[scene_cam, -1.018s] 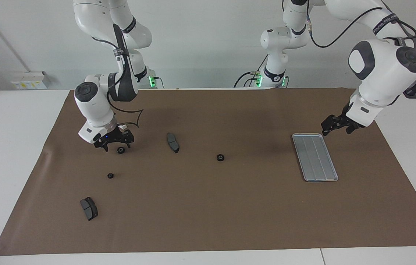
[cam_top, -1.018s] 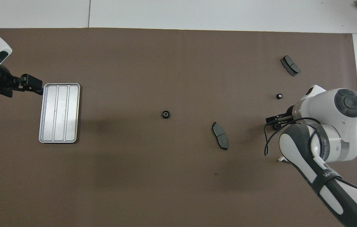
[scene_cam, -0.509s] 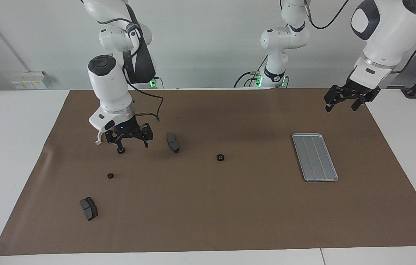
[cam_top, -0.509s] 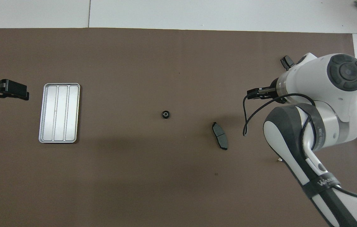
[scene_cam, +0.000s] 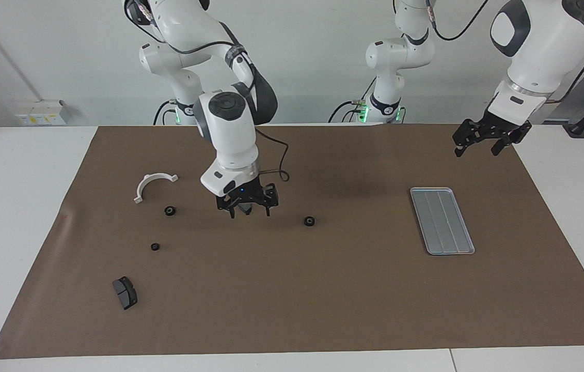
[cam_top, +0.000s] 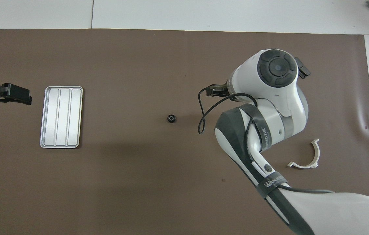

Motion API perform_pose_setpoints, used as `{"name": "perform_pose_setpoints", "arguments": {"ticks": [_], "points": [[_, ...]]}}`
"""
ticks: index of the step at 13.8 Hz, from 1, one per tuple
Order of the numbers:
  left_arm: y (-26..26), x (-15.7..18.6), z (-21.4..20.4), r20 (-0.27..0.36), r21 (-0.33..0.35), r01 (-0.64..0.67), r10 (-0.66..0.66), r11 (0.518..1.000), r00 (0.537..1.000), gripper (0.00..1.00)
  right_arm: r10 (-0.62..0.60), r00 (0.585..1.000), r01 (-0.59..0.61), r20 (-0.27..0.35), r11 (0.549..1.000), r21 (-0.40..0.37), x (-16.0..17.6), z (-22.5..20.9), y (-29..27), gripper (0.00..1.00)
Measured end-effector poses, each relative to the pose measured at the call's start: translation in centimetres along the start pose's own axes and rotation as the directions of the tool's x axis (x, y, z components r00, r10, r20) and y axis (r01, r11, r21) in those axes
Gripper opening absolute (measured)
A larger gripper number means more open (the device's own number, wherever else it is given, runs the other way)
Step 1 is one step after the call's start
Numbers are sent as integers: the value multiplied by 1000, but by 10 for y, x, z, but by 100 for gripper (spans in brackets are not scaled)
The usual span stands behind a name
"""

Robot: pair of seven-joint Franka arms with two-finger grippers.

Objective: Place bearing gear from tray to pile
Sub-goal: 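Move the right gripper to the gear lying mid-table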

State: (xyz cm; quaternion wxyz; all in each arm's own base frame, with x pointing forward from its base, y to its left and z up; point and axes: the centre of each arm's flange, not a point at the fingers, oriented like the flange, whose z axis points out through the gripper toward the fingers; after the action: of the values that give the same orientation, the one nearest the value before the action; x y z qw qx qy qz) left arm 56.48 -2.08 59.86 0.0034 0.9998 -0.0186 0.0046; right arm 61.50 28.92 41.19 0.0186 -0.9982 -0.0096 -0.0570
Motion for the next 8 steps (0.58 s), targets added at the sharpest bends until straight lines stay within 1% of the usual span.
{"name": "perform_pose_setpoints", "arguments": {"ticks": [2, 4, 6, 8], "points": [[0, 0, 3, 7, 0, 0, 0, 1000, 1000, 100, -9, 1000, 9, 14, 1000, 0, -5, 26, -44, 100], [0, -1, 4, 8, 0, 1, -1, 1000, 1000, 100, -17, 1000, 17, 3, 1000, 4, -11, 57, -89, 100], [-2, -1, 3, 8, 0, 3, -3, 1000, 1000, 100, -32, 999, 32, -18, 999, 20, -16, 83, -114, 100], [-3, -1, 3, 8, 0, 5, -5, 1000, 1000, 100, -47, 999, 48, -24, 998, 28, -22, 92, -129, 100]]}}
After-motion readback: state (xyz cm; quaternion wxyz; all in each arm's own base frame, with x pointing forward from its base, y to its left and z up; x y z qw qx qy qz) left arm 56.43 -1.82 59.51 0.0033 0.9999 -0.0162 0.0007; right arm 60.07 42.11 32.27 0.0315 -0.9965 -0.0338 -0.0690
